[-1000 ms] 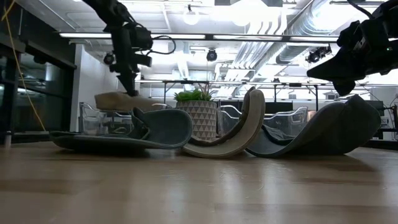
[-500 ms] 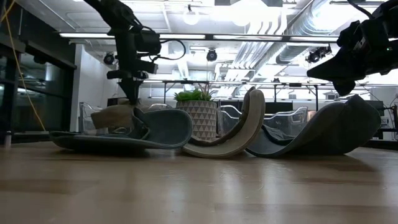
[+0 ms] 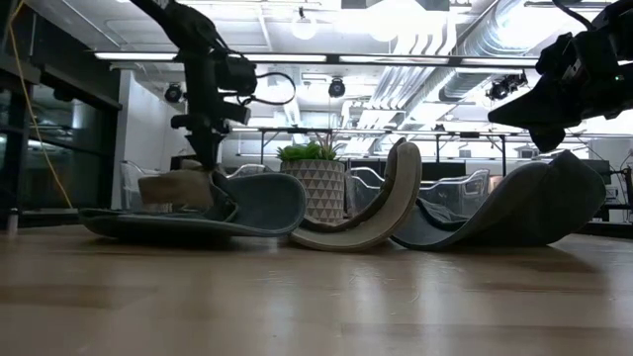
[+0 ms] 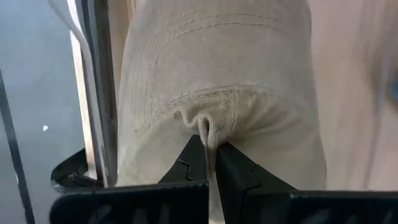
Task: Pick & Place hat
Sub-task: Put the left brown cap into the left transparent bin
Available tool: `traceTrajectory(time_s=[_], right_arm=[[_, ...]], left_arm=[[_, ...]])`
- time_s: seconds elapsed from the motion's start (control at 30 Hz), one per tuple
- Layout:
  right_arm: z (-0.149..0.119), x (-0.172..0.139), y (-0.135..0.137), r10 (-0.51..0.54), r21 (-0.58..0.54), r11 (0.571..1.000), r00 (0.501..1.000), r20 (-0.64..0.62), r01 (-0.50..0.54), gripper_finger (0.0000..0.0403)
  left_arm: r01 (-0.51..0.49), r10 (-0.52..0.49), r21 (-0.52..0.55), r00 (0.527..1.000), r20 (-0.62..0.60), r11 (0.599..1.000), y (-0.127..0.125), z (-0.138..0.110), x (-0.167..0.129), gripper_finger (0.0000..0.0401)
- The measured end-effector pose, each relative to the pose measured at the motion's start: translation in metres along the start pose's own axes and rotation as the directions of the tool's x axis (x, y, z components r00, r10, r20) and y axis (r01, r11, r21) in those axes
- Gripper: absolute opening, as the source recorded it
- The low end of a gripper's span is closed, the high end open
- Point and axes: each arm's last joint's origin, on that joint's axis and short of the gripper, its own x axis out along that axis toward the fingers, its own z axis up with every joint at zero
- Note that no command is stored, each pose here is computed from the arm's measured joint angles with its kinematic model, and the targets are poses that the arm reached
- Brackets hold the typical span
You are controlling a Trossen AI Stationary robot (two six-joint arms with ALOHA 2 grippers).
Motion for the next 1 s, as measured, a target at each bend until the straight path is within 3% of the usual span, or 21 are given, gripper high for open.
traceTrajectory(time_s=[0.4, 0.57, 0.77, 1.0], right_arm=[[0.0, 0.0, 0.0, 0.0, 0.0, 1.0, 1.0, 0.0, 0.0, 0.0004], [0.0, 0.0, 0.0, 0.0, 0.0, 1.0, 1.0, 0.0, 0.0, 0.0005], [0.0, 0.0, 0.0, 0.0, 0.0, 1.0, 1.0, 0.0, 0.0, 0.0004], [0.0, 0.0, 0.0, 0.0, 0.0, 1.0, 1.0, 0.0, 0.0, 0.0005]], left_arm=[[0.021, -0.021, -0.032, 1.0, -0.018, 0.999, 0.002, 0.004, 0.014, 0.0001], [0.01, -0.012, -0.091, 1.0, -0.017, 0.996, 0.003, 0.004, 0.014, 0.0016], [0.017, -0.02, -0.175, 1.0, -0.015, 0.984, 0.002, 0.004, 0.014, 0.0058], [0.0, -0.003, -0.243, 1.0, -0.014, 0.97, 0.002, 0.004, 0.011, 0.0146]])
